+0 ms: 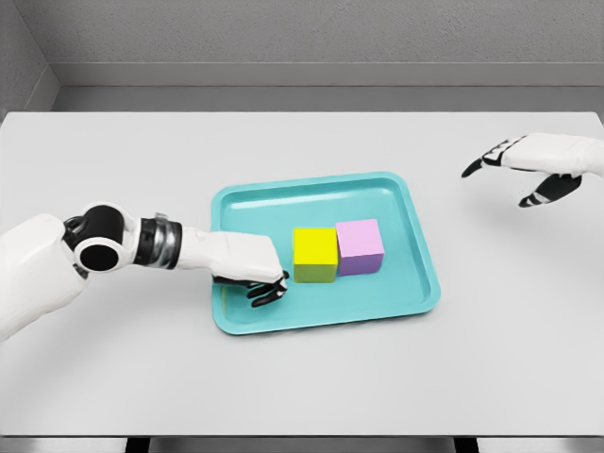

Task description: Push two cubes

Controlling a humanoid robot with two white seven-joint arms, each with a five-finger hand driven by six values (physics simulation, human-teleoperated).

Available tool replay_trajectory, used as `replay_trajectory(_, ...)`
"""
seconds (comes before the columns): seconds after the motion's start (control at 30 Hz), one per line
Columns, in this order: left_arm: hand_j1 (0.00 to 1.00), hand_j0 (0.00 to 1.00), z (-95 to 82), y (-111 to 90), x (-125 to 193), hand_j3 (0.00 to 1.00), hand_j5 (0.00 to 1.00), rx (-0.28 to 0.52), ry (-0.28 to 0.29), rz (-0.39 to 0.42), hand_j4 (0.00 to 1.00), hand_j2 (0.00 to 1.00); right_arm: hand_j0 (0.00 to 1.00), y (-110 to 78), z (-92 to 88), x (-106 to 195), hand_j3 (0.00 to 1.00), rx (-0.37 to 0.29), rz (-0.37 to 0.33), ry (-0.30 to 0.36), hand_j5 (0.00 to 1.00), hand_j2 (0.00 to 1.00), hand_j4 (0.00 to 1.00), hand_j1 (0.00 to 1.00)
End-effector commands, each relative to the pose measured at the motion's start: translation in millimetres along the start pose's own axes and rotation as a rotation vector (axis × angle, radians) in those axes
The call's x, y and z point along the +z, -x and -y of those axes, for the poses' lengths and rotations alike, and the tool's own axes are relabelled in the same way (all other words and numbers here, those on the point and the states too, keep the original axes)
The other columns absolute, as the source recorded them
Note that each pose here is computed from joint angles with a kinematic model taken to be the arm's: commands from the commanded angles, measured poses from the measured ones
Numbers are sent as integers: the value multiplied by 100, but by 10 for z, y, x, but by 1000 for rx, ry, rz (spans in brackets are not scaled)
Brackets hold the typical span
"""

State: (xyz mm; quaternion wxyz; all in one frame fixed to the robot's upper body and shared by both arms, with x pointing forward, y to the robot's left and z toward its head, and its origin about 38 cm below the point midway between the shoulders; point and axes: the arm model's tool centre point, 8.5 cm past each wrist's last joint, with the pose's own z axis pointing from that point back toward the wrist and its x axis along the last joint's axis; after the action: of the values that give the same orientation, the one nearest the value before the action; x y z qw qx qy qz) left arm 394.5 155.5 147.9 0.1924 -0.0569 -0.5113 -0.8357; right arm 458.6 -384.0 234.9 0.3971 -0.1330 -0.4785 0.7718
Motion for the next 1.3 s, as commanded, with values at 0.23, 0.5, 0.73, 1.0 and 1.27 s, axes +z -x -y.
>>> replay_trajectory(0.23, 2, 2, -9, 10, -145, 2, 2, -14, 10, 0, 2, 2, 100, -10, -35, -28, 100, -58, 29, 19, 100, 100, 100, 100)
replay_trajectory(0.5, 2, 2, 0, 34, -177, 2, 2, -4, 9, -2, 2, 2, 100, -9, -46, -29, 100, -60, 29, 19, 100, 100, 100, 100)
replay_trajectory(0.73, 2, 2, -60, -27, -297, 2, 2, -14, -4, 24, 2, 2, 100, -7, -40, -23, 100, -61, 28, 22, 100, 100, 100, 100)
replay_trajectory(1.0, 2, 2, -61, -9, -290, 2, 2, -18, 1, 17, 2, 2, 100, 8, -10, 19, 100, -58, 21, 31, 100, 100, 100, 100)
replay_trajectory(1.27, 5, 5, -141, 92, -61, 5, 5, -35, 0, -29, 5, 5, 100, 84, 14, 179, 100, -90, -2, 108, 100, 100, 100, 100)
